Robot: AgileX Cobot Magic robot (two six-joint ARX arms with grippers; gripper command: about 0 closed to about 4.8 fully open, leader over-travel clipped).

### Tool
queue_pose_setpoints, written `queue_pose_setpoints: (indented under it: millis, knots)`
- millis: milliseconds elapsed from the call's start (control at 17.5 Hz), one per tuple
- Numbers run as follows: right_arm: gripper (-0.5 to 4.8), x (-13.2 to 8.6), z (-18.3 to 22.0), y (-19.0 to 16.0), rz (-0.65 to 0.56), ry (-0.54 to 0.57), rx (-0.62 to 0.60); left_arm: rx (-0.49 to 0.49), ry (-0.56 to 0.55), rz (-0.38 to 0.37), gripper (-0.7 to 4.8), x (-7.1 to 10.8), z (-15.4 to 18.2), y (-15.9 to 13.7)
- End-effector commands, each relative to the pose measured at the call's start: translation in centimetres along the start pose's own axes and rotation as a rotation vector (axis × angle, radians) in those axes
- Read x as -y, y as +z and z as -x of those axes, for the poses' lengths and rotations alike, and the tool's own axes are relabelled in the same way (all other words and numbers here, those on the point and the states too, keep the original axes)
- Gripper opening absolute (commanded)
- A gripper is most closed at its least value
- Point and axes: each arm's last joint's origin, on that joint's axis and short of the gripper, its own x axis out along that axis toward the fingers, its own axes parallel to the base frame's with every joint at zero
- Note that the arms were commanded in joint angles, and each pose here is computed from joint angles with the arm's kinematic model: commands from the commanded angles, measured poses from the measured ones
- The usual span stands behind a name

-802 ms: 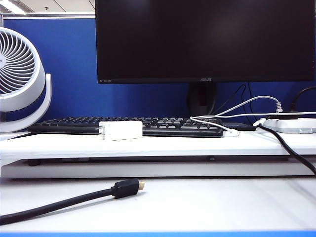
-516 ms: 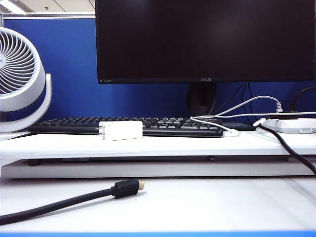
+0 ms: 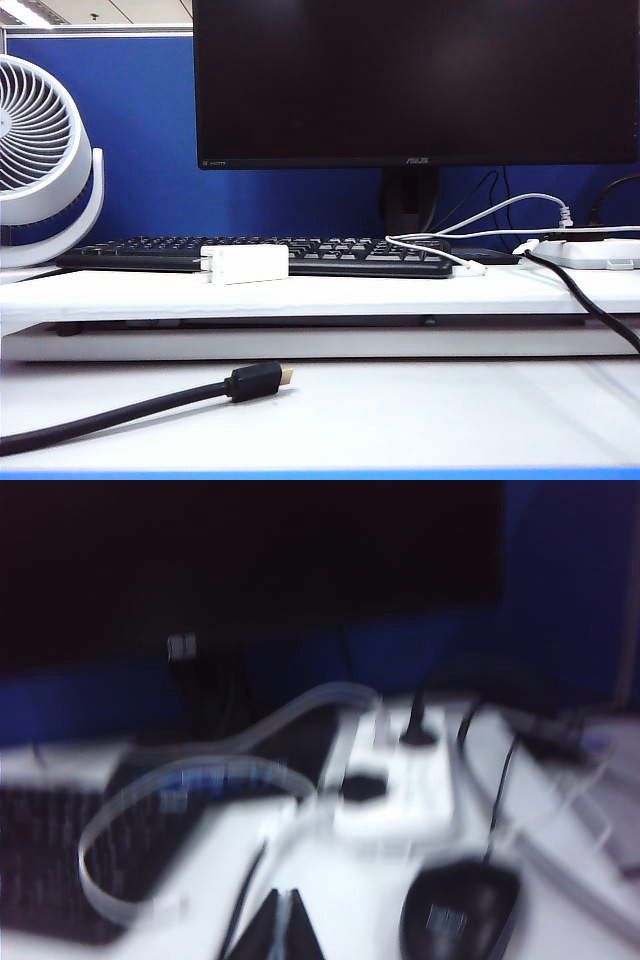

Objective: Pick up the Type-C charging cable and the charging base, insert one end of the Type-C charger into the corresponding slot on the base, and finally place the plugged-in charger back on the table.

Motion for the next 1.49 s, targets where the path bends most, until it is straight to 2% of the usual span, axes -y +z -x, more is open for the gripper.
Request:
queue_pose_setpoints:
  millis: [57, 229, 344, 401, 458, 516, 573, 630, 688, 802, 917, 974, 1031, 1318, 1375, 1490]
  knots:
    - [-0.05, -0.4, 0.8, 3.8, -0.012, -0.023, 0.115, 0.087, 0.066, 0.017, -0.05, 0.7, -0.6, 4.8]
    - [-0.05, -1.0, 0.9, 7.4, -0.015, -0.014, 0.15, 0.076, 0.077, -0.036, -0.05, 1.9, -2.9, 9.6]
    - [-0.05, -1.6, -0.3, 10.1, -0.01, 0.019, 0.093, 0.044, 0.065, -0.044, -0.05, 3.2, -5.7, 14.1]
    - [-0.05, -2.0, -1.3, 11.1, -0.006, 0.054, 0.053, 0.034, 0.028, -0.047, -0.05, 3.8, -7.0, 15.9]
    - [-0.05, -2.5, -2.9, 12.4, 0.0, 0.114, 0.014, 0.028, -0.06, -0.079, -0.05, 4.7, -8.9, 17.9]
    - [-0.06, -2.7, -3.9, 13.0, 0.0, 0.126, 0.002, 0.012, -0.126, -0.086, -0.05, 5.2, -10.1, 18.7]
    - [-0.05, -3.0, -5.3, 14.3, 0.001, 0.128, -0.003, -0.05, -0.199, -0.091, -0.05, 6.0, -11.6, 19.4]
    - [-0.06, -3.2, -6.1, 15.3, 0.001, 0.133, -0.004, -0.104, -0.226, -0.103, -0.05, 6.8, -12.5, 19.4]
    - [-0.06, -3.6, -7.2, 16.5, 0.012, 0.171, -0.012, -0.169, -0.268, -0.149, -0.05, 8.0, -13.5, 19.0]
    - [-0.05, -4.5, -8.8, 18.2, 0.061, 0.312, -0.023, -0.254, -0.362, -0.231, -0.05, 9.9, -14.9, 18.1]
    - [-0.05, -5.0, -10.2, 19.2, 0.062, 0.421, -0.069, -0.338, -0.463, -0.26, -0.05, 12.6, -15.9, 16.6]
    - [-0.05, -5.2, -10.7, 19.3, 0.079, 0.462, -0.102, -0.376, -0.495, -0.269, -0.05, 13.7, -16.3, 15.9]
    - [-0.05, -5.8, -11.0, 18.7, 0.112, 0.578, -0.168, -0.463, -0.535, -0.288, -0.05, 15.1, -16.9, 14.2]
    - [-0.05, -7.3, -11.3, 15.4, 0.26, 0.709, -0.396, -0.668, -0.652, -0.416, -0.04, 18.4, -18.1, 8.9]
    - [-0.05, -7.5, -11.6, 14.9, 0.265, 0.723, -0.422, -0.729, -0.656, -0.442, 0.56, 18.7, -18.6, 7.5]
    - [-0.05, -8.5, -11.7, 14.5, 0.27, 0.767, -0.437, -0.837, -0.684, -0.451, 3.05, 18.7, -18.9, 5.7]
